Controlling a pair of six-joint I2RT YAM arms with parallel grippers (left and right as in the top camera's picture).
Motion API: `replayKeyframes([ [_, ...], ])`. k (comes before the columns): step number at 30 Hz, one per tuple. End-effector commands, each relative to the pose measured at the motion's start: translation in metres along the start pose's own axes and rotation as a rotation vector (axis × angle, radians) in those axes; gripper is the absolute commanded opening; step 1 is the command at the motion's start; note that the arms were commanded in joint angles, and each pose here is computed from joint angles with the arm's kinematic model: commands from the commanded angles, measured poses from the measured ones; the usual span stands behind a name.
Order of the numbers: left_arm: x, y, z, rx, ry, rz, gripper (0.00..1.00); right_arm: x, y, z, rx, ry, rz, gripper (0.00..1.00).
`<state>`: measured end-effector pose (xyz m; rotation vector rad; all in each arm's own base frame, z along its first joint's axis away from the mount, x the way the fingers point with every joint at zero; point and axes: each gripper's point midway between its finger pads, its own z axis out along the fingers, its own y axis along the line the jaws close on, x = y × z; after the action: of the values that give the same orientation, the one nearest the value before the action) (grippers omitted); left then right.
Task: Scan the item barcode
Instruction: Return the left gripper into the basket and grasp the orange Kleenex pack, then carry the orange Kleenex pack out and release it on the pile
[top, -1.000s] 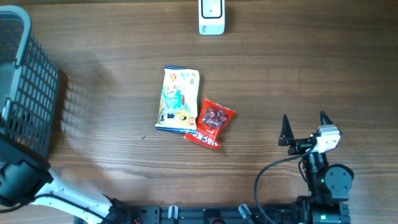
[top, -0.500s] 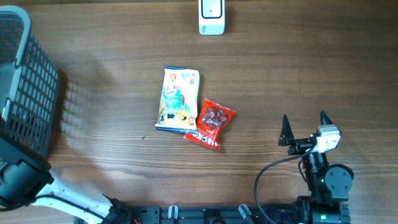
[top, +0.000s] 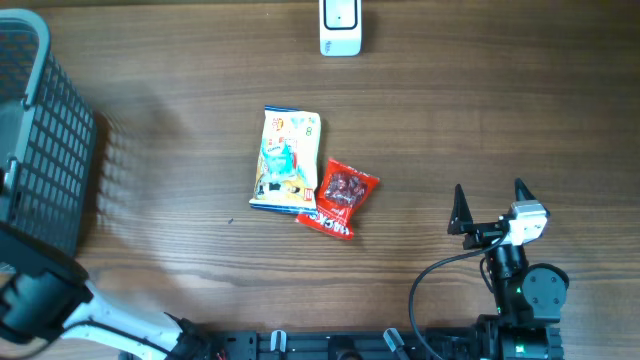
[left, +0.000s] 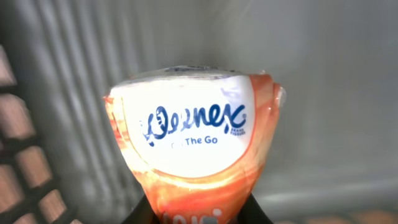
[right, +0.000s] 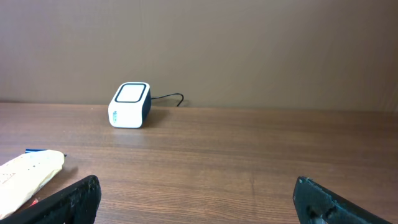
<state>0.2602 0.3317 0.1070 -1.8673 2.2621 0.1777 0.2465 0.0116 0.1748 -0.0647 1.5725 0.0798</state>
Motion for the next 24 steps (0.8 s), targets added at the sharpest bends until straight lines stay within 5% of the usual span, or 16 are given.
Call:
replayKeyframes([
  [1,-0.048,-0.009,-0.129,0.162,-0.311,-0.034,0.14,-0.002,-0.003,0.000,0.015,-0.009,-0.009,1.00],
  [7,-0.032,-0.040,-0.259,0.580,-0.459,-0.103,0.15,-0.002,-0.003,0.000,0.015,-0.009,-0.009,1.00],
  [10,0.015,-0.080,-0.306,0.889,-0.314,-0.036,0.15,-0.002,-0.003,0.000,0.015,-0.009,-0.009,1.00],
  [13,0.067,-0.113,-0.325,1.036,-0.145,0.100,0.15,-0.002,-0.003,0.000,0.015,-0.009,-0.009,1.00],
  [19,0.193,-0.168,-0.296,0.918,0.123,0.404,0.15,-0.002,-0.003,0.000,0.015,-0.009,-0.009,1.00],
  [24,0.290,-0.188,-0.226,0.565,0.177,0.716,0.15,-0.002,-0.003,0.000,0.015,-0.009,-0.009,1.00],
])
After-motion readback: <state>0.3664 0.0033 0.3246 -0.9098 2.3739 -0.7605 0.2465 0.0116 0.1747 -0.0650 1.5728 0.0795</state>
